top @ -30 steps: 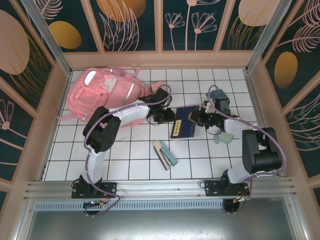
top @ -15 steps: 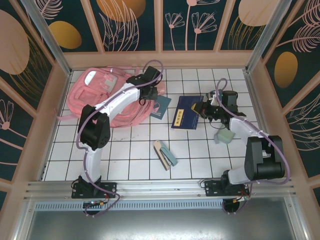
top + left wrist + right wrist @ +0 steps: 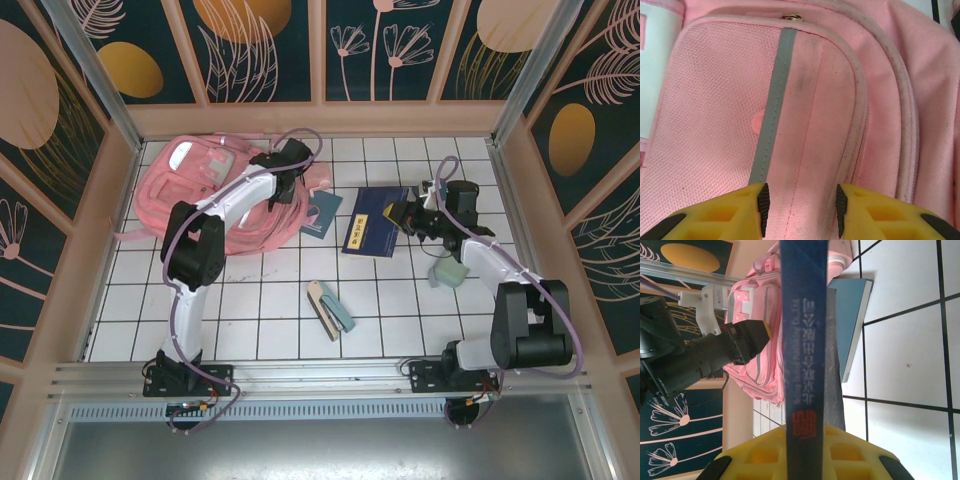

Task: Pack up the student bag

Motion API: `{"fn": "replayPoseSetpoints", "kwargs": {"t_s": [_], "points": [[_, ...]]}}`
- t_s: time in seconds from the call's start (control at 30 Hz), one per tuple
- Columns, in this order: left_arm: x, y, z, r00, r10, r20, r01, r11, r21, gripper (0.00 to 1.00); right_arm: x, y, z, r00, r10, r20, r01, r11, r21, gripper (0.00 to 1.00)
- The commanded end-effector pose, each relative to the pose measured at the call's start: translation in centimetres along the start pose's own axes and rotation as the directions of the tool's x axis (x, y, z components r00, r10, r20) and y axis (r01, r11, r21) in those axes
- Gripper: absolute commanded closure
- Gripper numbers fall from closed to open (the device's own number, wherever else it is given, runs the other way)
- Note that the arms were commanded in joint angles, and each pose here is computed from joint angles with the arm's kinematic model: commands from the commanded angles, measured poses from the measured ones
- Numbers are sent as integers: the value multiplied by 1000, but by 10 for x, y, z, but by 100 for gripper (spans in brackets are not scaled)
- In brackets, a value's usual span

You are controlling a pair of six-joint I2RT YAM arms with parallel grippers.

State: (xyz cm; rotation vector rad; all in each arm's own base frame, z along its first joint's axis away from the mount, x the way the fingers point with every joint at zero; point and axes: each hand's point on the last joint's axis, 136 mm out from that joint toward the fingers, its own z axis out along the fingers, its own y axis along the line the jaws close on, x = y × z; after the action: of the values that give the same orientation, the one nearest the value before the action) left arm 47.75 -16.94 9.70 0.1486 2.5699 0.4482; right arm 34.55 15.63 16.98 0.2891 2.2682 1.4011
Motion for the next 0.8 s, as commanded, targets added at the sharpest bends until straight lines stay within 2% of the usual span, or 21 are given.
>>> {"fn": "replayPoseSetpoints", "kwargs": {"t_s": [0.0,0.17,0.47,0.77], "points": [[20,5,25,995,68,-67,-71,996,-53,57,-1,21,-7,999,-41,15,42,996,-75,100],[28,-7,25,994,63,-93,-60,998,27,48,-1,23,-8,999,-40,20,42,996,-82,100],[35,-2,27,991,83,-103,-83,997,3,52,4,25,-4,999,-40,14,41,995,-90,100],[31,-22,13,993,75,-87,-60,986,156,49,8,27,-1,999,-43,10,44,995,-91,100]]}}
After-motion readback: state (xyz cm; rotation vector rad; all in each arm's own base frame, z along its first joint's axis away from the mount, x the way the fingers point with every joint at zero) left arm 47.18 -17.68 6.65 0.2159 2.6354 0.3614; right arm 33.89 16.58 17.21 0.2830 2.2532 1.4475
